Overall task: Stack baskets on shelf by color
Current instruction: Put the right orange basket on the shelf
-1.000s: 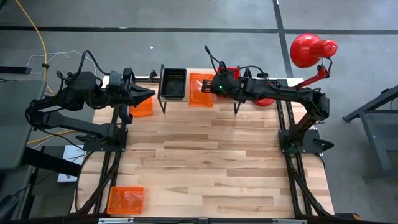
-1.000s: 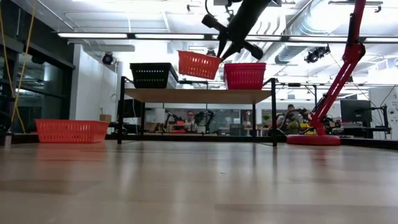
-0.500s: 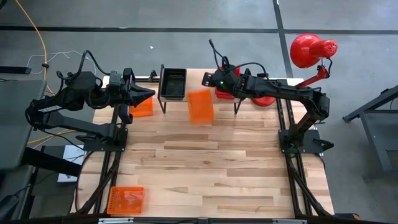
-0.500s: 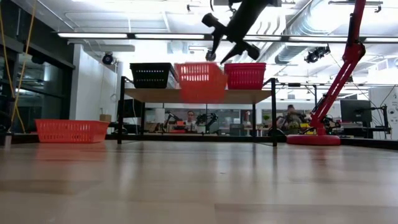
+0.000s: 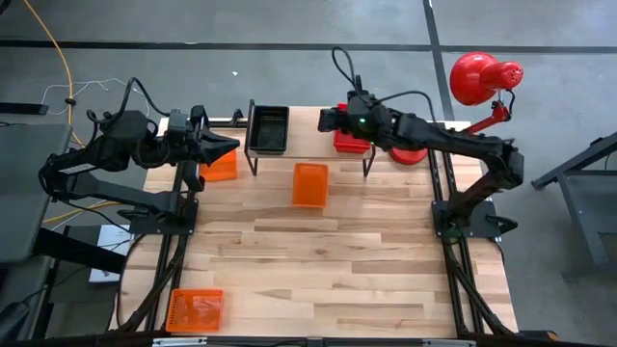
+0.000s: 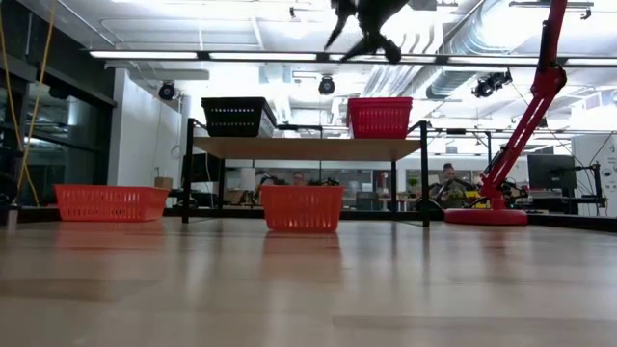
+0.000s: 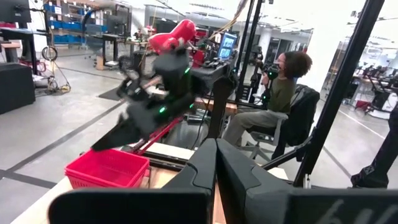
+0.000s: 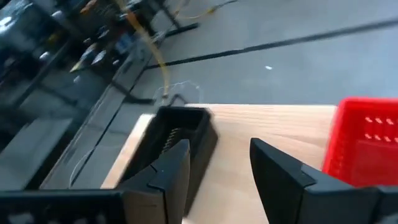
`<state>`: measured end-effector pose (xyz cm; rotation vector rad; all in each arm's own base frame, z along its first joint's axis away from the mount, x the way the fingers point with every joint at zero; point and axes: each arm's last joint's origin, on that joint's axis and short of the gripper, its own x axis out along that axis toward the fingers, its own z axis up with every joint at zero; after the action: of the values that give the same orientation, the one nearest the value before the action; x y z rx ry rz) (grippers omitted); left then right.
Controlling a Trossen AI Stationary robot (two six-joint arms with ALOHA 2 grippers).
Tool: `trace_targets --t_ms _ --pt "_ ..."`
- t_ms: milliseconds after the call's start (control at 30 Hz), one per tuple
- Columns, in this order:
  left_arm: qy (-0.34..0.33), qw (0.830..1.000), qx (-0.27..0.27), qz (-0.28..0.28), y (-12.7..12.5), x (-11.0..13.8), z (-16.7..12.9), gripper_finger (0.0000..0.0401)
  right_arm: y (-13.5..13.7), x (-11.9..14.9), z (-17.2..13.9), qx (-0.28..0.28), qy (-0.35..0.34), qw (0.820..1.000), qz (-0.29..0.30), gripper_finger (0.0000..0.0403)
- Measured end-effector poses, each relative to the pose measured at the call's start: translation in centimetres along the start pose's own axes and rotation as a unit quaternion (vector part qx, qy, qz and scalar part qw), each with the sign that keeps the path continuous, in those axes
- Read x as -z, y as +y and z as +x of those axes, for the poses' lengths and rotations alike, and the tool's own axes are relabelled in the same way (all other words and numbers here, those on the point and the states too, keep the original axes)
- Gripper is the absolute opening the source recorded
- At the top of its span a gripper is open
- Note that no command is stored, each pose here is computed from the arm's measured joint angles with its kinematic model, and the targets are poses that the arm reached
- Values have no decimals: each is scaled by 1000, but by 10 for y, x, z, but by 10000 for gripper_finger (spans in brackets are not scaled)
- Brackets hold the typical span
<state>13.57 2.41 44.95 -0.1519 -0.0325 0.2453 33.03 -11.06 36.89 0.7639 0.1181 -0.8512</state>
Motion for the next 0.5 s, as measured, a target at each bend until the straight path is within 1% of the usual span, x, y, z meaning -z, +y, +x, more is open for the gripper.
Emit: trace_targets --t_ms 133,233,367,500 --pt "6 1000 0 0 0 2 4 0 7 0 -26 -43 36 996 -68 156" --pt "33 999 11 9 -2 8 14 4 8 6 -45 -50 73 989 -115 156" --pt "96 995 27 17 -11 26 42 29 3 15 -71 -38 125 976 -172 156" --pt "169 985 37 14 -23 54 82 73 -6 19 -100 -20 167 962 -214 156"
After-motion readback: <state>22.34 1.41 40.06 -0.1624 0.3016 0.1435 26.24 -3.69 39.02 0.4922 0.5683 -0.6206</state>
